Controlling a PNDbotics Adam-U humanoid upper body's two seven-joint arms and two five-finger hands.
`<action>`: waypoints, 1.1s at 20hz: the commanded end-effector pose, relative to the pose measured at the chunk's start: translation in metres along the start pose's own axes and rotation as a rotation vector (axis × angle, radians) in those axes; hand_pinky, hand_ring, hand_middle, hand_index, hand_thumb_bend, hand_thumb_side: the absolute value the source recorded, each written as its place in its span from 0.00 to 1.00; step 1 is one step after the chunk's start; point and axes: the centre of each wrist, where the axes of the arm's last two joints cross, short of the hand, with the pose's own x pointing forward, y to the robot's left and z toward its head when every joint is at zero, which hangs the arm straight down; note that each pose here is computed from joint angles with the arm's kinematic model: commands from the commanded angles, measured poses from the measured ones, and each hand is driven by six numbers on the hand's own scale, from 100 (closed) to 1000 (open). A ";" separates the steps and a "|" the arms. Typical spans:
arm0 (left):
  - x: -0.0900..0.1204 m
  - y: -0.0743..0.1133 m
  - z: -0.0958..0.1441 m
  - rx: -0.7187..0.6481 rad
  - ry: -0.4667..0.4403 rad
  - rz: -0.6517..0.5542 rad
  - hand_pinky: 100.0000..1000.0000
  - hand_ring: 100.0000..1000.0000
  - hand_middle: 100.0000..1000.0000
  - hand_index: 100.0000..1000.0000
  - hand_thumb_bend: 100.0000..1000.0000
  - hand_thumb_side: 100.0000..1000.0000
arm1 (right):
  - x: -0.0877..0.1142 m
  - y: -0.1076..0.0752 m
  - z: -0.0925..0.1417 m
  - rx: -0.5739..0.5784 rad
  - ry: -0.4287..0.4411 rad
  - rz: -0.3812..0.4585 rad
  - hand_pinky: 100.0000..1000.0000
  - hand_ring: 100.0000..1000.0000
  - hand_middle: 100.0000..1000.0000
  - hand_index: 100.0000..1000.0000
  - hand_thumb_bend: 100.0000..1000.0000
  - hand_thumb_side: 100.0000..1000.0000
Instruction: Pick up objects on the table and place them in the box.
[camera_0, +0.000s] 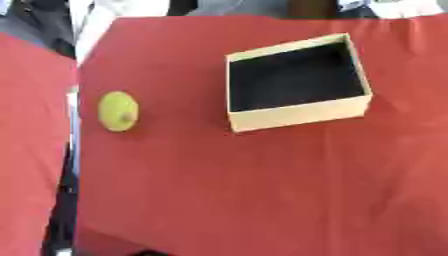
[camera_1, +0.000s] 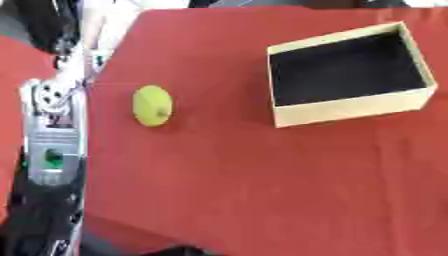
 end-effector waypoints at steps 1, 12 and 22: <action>0.003 0.005 -0.009 -0.016 -0.037 -0.015 0.60 0.54 0.48 0.67 0.39 0.68 | 0.004 -0.006 -0.008 -0.021 -0.033 -0.009 0.70 0.84 0.51 0.47 0.00 0.57; 0.003 0.008 -0.010 -0.043 -0.046 -0.038 0.61 0.55 0.49 0.68 0.39 0.69 | 0.004 -0.006 -0.008 -0.020 -0.035 -0.009 0.70 0.84 0.51 0.47 0.00 0.57; 0.005 0.024 -0.022 -0.367 -0.030 -0.267 0.77 0.78 0.72 0.88 0.42 0.60 | 0.004 -0.006 -0.009 -0.015 -0.042 -0.007 0.70 0.84 0.51 0.47 0.00 0.57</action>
